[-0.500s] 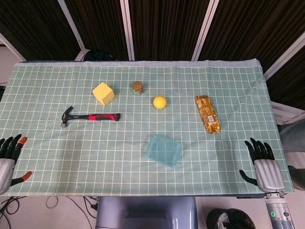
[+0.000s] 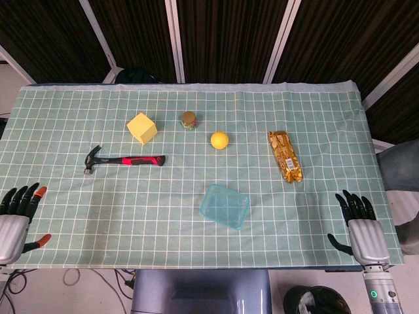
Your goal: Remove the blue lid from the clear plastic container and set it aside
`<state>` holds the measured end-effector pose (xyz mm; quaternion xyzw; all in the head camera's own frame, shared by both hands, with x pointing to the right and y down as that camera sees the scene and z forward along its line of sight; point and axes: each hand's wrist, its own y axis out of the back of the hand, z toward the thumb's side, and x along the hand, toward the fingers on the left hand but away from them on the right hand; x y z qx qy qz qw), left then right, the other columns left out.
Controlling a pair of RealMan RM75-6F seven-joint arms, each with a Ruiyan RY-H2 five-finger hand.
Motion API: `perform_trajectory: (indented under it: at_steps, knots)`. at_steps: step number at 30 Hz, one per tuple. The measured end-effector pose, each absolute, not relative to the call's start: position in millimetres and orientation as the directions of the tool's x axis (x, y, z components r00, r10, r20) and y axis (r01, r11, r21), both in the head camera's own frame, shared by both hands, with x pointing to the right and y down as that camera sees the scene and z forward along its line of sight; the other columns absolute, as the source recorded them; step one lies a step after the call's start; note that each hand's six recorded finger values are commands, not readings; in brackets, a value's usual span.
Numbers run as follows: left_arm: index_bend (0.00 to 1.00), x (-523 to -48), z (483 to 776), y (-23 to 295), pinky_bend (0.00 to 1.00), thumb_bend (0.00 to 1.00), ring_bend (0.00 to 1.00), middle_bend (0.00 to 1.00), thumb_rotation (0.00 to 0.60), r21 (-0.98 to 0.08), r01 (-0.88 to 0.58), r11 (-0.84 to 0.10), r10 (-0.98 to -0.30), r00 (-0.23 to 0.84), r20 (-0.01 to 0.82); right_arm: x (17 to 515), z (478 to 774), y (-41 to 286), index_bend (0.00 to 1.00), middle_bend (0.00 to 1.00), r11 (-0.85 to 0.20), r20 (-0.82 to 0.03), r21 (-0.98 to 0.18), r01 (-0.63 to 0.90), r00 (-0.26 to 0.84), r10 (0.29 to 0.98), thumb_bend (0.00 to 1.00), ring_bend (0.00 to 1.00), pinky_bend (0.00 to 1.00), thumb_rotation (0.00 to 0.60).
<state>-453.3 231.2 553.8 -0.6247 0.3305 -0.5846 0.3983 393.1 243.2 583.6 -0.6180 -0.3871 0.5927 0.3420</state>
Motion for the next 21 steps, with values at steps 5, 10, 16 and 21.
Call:
perform_trajectory:
  at_steps: [5,10,16,21]
  knots:
    - [0.0,-417,555,214,0.04,0.04,0.0,0.0,0.6,-0.878,0.008,-0.478,-0.867,0.156,0.473,394,586,242,0.0,0.0,-0.471,-0.473,-0.879,0.081,-0.012,0.881,0.34,0.0,0.0,0.6]
    - [0.0,-368,556,186,0.04,0.04,0.0,0.0,0.6,-0.88,0.031,-0.474,-0.85,0.245,0.467,393,590,242,0.0,0.0,-0.478,-0.481,-0.874,0.086,-0.016,0.877,0.34,0.0,0.0,0.6]
    - [0.0,-314,563,161,0.04,0.04,0.0,0.0,0.6,-0.879,0.067,-0.471,-0.827,0.312,0.467,396,593,241,0.0,0.0,-0.483,-0.487,-0.871,0.092,-0.031,0.873,0.34,0.0,0.0,0.6]
    - [0.0,-275,577,154,0.04,0.0,0.0,0.0,0.6,-0.859,0.085,-0.505,-0.788,0.36,0.499,397,595,240,0.0,0.0,-0.486,-0.492,-0.868,0.102,-0.042,0.869,0.34,0.0,0.0,0.6]
